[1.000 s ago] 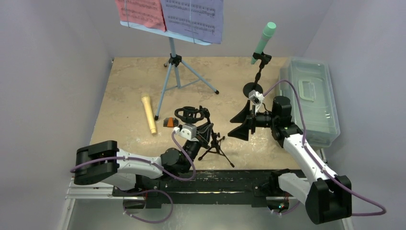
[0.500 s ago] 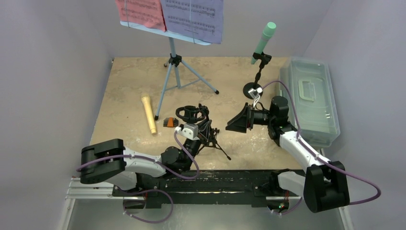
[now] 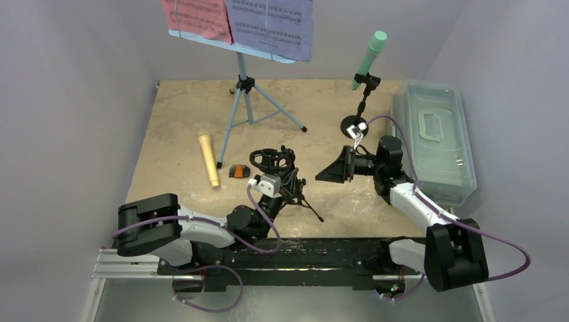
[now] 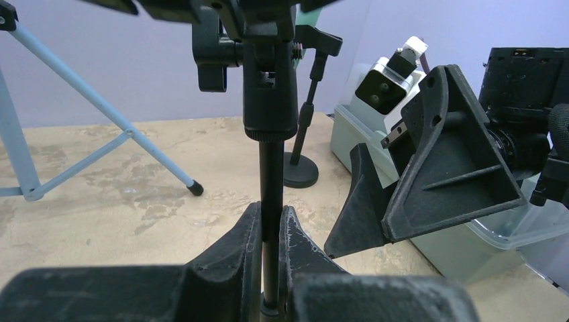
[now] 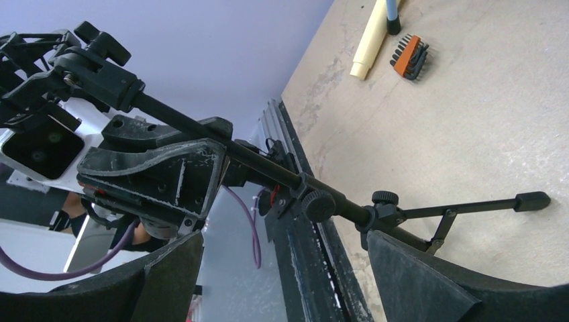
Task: Pack up the instrument practice props
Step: Unscrew the knob on the microphone stand.
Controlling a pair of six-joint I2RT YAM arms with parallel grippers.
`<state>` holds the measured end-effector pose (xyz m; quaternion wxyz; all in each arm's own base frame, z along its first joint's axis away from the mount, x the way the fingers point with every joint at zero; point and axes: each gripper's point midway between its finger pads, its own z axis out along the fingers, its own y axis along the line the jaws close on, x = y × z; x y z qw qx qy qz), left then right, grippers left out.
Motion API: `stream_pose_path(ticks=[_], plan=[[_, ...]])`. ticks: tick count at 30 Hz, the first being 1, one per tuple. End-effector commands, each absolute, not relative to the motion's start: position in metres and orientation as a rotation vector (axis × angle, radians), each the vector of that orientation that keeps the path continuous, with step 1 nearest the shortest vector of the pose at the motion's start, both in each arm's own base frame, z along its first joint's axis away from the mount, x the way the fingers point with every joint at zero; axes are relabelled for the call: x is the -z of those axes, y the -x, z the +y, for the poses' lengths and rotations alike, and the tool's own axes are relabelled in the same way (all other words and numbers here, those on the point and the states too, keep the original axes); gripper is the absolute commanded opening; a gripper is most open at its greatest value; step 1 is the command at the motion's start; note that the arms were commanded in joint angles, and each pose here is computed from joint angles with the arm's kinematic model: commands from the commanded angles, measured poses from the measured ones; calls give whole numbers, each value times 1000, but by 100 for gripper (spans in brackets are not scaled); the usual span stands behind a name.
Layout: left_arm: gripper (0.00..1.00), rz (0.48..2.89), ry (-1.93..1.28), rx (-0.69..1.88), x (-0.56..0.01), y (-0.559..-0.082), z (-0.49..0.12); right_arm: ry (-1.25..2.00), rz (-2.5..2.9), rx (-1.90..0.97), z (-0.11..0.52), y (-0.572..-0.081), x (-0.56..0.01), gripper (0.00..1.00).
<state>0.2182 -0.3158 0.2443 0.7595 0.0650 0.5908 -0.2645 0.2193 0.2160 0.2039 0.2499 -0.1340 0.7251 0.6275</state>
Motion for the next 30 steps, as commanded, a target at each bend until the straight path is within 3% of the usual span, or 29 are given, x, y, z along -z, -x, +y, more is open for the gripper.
stream_pose_path(ticks=[1,30], plan=[[0,1173,-45,678,-284,-216,-315,343,1960,-1697,216,-223,-206,94],[0,1146,-59,689,-289,-216,-327,314,1970,-1701,216,-225,-203,90]])
